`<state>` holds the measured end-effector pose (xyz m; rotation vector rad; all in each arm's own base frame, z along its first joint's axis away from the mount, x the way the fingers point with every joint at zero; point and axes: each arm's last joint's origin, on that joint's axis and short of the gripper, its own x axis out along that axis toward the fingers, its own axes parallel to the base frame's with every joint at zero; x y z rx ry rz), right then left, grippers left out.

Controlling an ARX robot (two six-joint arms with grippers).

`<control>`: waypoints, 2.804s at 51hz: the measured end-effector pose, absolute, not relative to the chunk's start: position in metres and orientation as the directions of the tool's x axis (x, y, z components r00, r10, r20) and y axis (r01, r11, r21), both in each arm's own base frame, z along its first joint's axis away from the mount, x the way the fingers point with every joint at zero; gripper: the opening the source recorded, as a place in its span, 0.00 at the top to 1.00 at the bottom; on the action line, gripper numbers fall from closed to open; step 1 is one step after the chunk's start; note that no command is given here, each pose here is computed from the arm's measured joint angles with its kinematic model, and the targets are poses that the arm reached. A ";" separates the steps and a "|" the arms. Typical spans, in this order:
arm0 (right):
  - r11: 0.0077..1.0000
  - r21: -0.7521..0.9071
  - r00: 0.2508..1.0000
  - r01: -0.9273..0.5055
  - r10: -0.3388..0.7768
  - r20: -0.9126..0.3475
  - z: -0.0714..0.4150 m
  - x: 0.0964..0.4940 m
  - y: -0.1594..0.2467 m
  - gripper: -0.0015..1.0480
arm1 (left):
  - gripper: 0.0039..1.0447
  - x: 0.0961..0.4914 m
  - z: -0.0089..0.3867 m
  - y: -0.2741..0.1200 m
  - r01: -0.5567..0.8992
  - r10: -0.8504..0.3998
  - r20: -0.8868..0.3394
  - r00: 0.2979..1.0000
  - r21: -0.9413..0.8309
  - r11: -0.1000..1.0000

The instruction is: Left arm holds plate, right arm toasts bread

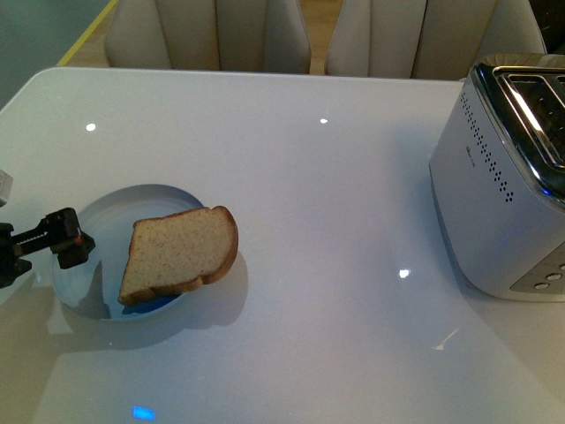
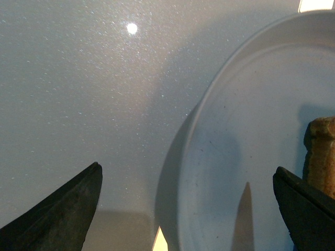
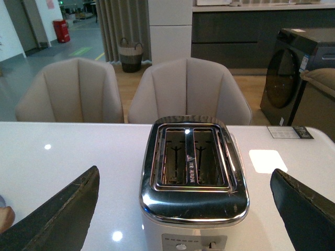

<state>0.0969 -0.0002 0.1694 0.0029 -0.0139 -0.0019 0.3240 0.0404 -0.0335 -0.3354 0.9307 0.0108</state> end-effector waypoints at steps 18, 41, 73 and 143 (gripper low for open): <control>1.000 0.002 1.000 0.002 -0.002 0.014 0.169 0.097 0.000 0.09 | 0.11 0.332 -0.034 0.027 -0.096 -0.182 -0.783 0.595 -0.294 0.951; 1.000 0.003 1.000 0.002 -0.002 0.014 0.169 0.097 0.000 0.09 | 0.98 0.326 -0.041 0.021 -0.092 -0.265 -0.795 0.546 -0.371 0.924; 1.000 0.003 1.000 0.002 -0.002 0.014 0.169 0.097 0.000 0.09 | 0.97 0.306 -0.022 0.026 -0.162 -0.284 -0.779 0.558 -0.438 0.884; 1.000 0.003 1.000 0.002 -0.002 0.014 0.169 0.097 0.000 0.09 | 0.97 0.302 0.158 -0.095 -0.021 -0.426 -0.629 0.651 -0.575 0.818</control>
